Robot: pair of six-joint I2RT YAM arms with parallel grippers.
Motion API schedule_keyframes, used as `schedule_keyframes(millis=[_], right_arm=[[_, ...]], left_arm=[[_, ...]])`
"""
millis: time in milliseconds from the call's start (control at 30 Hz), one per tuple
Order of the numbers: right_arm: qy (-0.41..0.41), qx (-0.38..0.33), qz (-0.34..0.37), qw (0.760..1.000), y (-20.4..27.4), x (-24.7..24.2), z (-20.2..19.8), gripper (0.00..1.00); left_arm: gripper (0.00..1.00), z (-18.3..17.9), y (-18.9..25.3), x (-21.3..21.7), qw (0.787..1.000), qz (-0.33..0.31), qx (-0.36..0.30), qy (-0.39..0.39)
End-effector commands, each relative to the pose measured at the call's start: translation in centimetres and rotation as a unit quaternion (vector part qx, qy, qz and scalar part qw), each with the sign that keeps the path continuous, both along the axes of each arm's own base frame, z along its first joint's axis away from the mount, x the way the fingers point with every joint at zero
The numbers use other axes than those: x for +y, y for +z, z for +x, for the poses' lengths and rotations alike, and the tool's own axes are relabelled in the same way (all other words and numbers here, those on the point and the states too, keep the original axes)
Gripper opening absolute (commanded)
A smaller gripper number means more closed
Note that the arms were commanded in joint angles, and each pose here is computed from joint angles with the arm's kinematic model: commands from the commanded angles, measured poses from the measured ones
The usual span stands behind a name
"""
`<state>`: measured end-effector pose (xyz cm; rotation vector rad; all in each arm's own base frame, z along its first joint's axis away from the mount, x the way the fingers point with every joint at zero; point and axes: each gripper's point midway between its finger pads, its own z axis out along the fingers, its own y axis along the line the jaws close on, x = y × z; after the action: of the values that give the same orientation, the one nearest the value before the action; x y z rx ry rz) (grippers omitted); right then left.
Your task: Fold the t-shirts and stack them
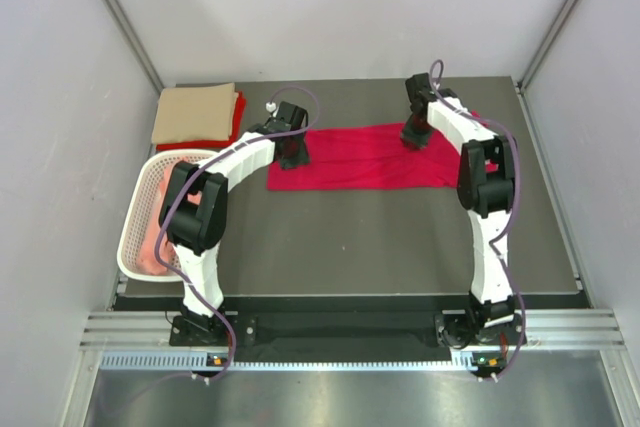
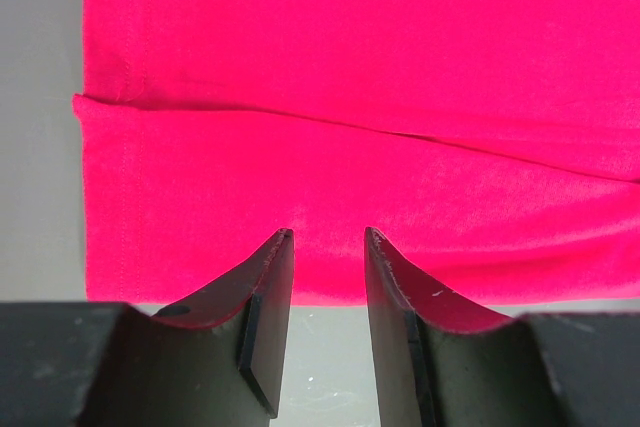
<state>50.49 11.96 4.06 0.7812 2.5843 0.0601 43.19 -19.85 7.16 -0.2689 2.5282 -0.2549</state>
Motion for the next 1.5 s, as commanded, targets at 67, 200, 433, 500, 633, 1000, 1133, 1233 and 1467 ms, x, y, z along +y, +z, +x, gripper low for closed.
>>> schedule_keyframes(millis=[67,200,433,500,633,1000,1133,1233,1467], right_arm=[[-0.021,-0.045,-0.036,0.998,8.2,-3.4,-2.5,0.32],[-0.091,-0.027,-0.054,0.994,9.6,-9.4,-6.5,0.42],[-0.176,0.006,-0.049,0.983,6.8,-17.0,-13.6,0.42],[-0.194,0.002,-0.049,0.98,6.8,-18.3,-14.2,0.42],[-0.212,-0.002,-0.042,0.976,5.5,-19.3,-14.5,0.41],[-0.219,-0.016,-0.039,0.975,1.5,-21.0,-12.6,0.4],[-0.215,-0.007,-0.032,0.976,-0.1,-21.2,-12.4,0.4],[-0.215,-0.002,-0.032,0.976,-0.8,-21.5,-12.7,0.39],[-0.215,0.012,-0.046,0.976,-1.7,-23.6,-13.1,0.27]], left_arm=[[0.4,-0.1,-0.3,0.7,1.0,0.017,0.002,0.012],[0.4,-1.0,-0.3,1.3,1.0,0.02,0.004,0.021],[0.4,-3.2,-0.9,2.1,1.0,0.015,0.018,0.019],[0.41,-3.7,-1.1,2.8,0.999,0.012,0.022,0.024],[0.44,-4.4,-0.8,4.2,0.999,-0.006,0.018,0.036],[0.45,-5.6,-2.3,7.2,0.997,0.006,0.039,0.067],[0.45,-5.7,-2.8,7.9,0.996,0.017,0.047,0.075],[0.45,-5.7,-3.3,8.4,0.995,0.03,0.047,0.081],[0.43,-5.3,-4.7,9.8,0.992,0.051,0.062,0.096]])
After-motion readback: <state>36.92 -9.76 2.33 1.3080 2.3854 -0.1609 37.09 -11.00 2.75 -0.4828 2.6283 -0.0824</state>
